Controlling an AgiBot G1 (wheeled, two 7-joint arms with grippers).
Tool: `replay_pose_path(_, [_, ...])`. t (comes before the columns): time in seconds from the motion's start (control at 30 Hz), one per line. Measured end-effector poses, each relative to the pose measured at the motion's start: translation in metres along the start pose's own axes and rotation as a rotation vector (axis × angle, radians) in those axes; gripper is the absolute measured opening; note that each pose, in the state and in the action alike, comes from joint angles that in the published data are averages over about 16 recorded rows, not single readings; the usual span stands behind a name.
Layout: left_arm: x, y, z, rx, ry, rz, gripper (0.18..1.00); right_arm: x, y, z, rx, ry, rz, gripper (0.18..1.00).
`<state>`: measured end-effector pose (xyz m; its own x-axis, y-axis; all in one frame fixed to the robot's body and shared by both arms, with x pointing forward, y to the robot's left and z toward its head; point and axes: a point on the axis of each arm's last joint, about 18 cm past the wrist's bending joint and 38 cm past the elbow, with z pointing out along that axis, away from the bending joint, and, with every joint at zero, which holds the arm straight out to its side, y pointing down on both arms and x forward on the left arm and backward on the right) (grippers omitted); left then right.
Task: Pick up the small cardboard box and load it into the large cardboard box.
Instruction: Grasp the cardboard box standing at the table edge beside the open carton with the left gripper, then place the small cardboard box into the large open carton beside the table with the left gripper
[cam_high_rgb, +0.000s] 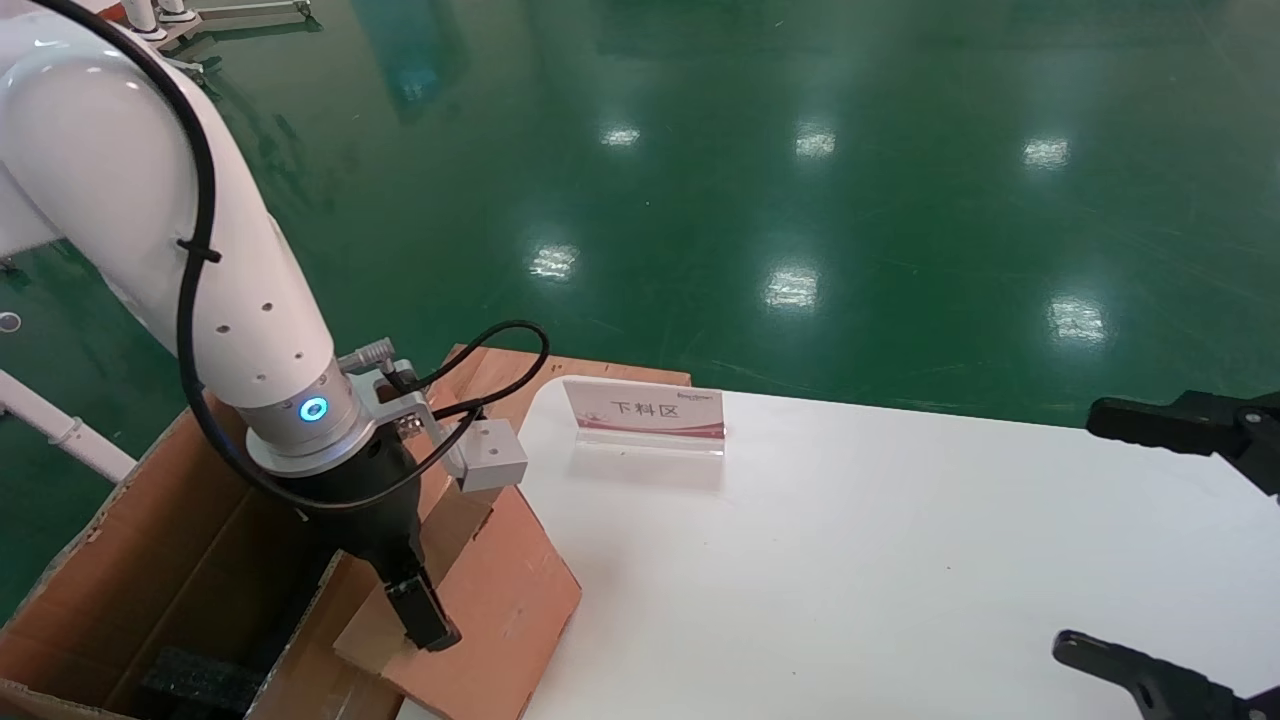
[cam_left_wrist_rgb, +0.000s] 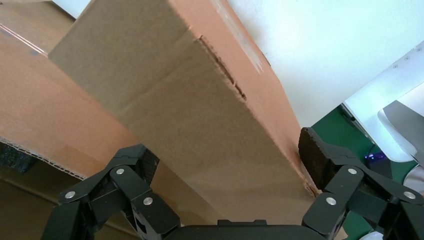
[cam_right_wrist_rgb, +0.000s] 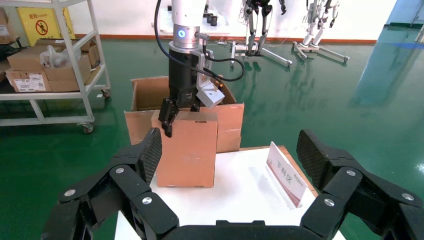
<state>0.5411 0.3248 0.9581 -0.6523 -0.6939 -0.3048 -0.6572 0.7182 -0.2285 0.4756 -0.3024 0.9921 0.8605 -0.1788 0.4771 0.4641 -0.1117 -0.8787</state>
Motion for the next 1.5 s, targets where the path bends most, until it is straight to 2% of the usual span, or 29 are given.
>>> replay_pose_path(0.33, [0.0008,-0.0003,-0.0009,-0.006,0.0,0.005,0.955,0.0,0.0,0.0,0.0,0.0,0.0,0.968])
replay_pose_path(0.6, [0.001,-0.0003,-0.0013,-0.009,-0.001,0.007,0.848,0.0,0.0,0.0,0.0,0.0,0.0,0.89])
replay_pose_path(0.8, [0.0011,-0.0002,-0.0014,-0.01,-0.001,0.008,0.733,0.0,0.0,0.0,0.0,0.0,0.0,0.793])
replay_pose_path(1.27, [0.0012,-0.0001,-0.0016,-0.012,-0.001,0.009,0.424,0.0,0.0,0.0,0.0,0.0,0.0,0.467])
replay_pose_path(1.5, [0.0012,-0.0002,-0.0016,-0.012,-0.002,0.009,0.359,0.0,0.0,0.0,0.0,0.0,0.0,0.331])
